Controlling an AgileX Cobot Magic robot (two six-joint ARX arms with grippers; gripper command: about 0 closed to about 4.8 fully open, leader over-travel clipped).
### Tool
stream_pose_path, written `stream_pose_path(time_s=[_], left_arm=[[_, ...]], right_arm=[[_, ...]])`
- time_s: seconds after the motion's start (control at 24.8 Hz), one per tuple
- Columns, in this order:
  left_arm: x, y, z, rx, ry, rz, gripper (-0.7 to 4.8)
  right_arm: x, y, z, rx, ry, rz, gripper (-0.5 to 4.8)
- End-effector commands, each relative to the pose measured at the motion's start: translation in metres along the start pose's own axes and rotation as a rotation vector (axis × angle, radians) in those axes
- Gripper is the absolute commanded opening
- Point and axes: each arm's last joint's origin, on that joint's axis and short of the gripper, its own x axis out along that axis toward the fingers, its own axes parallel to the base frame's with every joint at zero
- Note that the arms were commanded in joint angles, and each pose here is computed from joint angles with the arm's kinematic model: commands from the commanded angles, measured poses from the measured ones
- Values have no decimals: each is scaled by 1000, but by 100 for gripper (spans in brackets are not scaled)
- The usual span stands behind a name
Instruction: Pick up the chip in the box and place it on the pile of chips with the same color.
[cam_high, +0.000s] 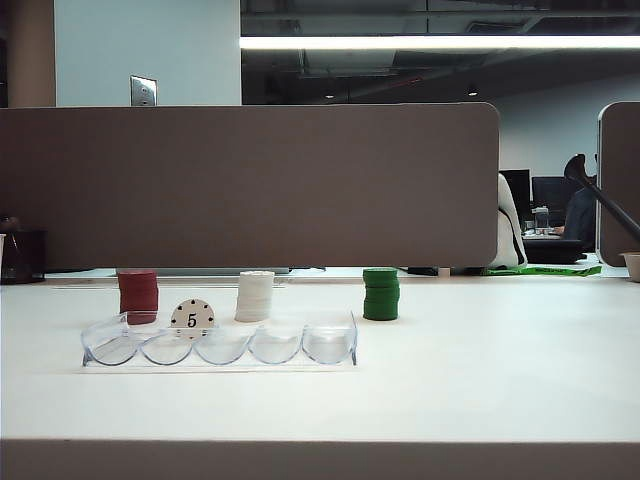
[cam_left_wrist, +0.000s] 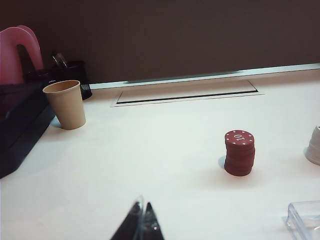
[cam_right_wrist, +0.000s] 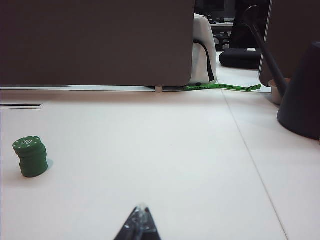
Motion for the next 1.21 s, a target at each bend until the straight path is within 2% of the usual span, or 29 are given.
stream_pose_path(time_s=[0.04, 0.85, 0.93, 0.97, 1.01, 1.13, 1.21], left_arm=[[0, 0, 2, -3, -9, 4, -5], [0, 1, 3, -6, -27, 10, -6], [0, 0, 4, -111, -37, -29, -6], [0, -1, 4, -130, -39, -42, -6], [0, -1, 5, -137, -43, -53, -6], [-2, -4, 13, -88, -86, -184, -6], [-5, -3, 24, -86, -98, -220, -6]], right_arm=[[0, 0, 1, -2, -13, -2, -6], [0, 0, 2, -3, -25, 2, -6], [0, 0, 4, -5, -40, 9, -6], [0, 1, 5, -5, -47, 16, -6], [0, 1, 5, -6, -53, 28, -6], [-2, 6, 14, -5, -96, 183, -6], [-4, 7, 22, 13, -98, 223, -6]])
